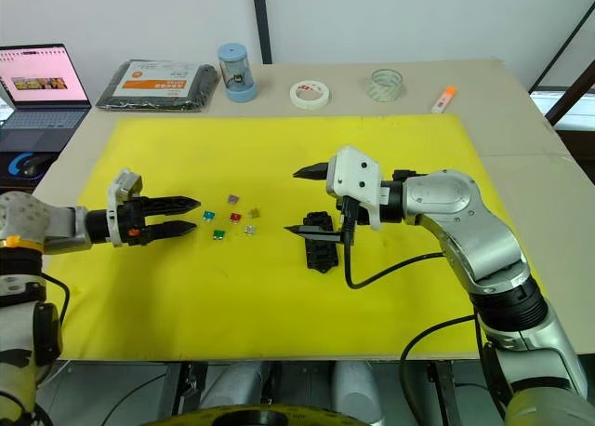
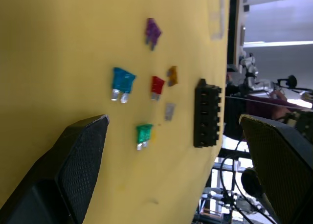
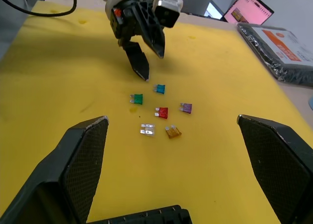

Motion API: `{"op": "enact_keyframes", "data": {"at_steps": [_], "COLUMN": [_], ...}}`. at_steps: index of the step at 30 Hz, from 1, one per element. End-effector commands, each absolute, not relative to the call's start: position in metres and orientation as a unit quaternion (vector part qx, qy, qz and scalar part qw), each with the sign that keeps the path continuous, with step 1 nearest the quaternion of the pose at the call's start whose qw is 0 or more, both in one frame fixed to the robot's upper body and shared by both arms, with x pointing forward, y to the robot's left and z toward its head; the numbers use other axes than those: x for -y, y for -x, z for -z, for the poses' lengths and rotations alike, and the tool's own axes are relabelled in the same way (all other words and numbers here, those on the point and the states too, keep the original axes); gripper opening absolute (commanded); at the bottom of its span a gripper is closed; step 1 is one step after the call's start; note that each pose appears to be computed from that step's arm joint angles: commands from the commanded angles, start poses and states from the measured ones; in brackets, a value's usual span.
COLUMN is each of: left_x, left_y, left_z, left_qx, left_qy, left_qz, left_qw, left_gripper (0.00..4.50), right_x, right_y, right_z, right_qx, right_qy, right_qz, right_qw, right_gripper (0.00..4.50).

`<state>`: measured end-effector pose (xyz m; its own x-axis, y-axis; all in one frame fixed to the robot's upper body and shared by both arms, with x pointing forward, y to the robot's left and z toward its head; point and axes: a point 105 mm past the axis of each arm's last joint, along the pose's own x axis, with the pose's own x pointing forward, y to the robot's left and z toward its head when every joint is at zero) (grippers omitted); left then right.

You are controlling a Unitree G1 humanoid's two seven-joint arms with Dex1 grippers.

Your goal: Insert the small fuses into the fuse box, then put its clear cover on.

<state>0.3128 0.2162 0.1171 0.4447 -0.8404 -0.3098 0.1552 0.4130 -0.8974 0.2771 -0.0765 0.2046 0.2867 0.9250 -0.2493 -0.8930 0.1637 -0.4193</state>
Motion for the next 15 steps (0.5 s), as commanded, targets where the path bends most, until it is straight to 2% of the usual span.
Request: {"op": "enact_keyframes", "data": {"at_steps": [1,15], "left_x": [-0.222,-0.206], "left_y": [-0.321,-0.333], "left_z": [-0.128,-0.117], "left_qx": [-0.384,-0.391], "left_qy": [0.412,0.409], "left_qz": [0.337,0.345], "left_qw": [0.754,0.749], "left_gripper": [4.5,4.5], "right_x": [0.074,0.075], "right_y": [-0.272,-0.273], "right_z": [-0.217,-0.221], "right_qx": [0.053,0.048], "right_qy": [0.256,0.247], "right_qz": [-0.593,-0.584], "right_qw": [0.761,0.772], "right_gripper": [4.46,4.46]}}
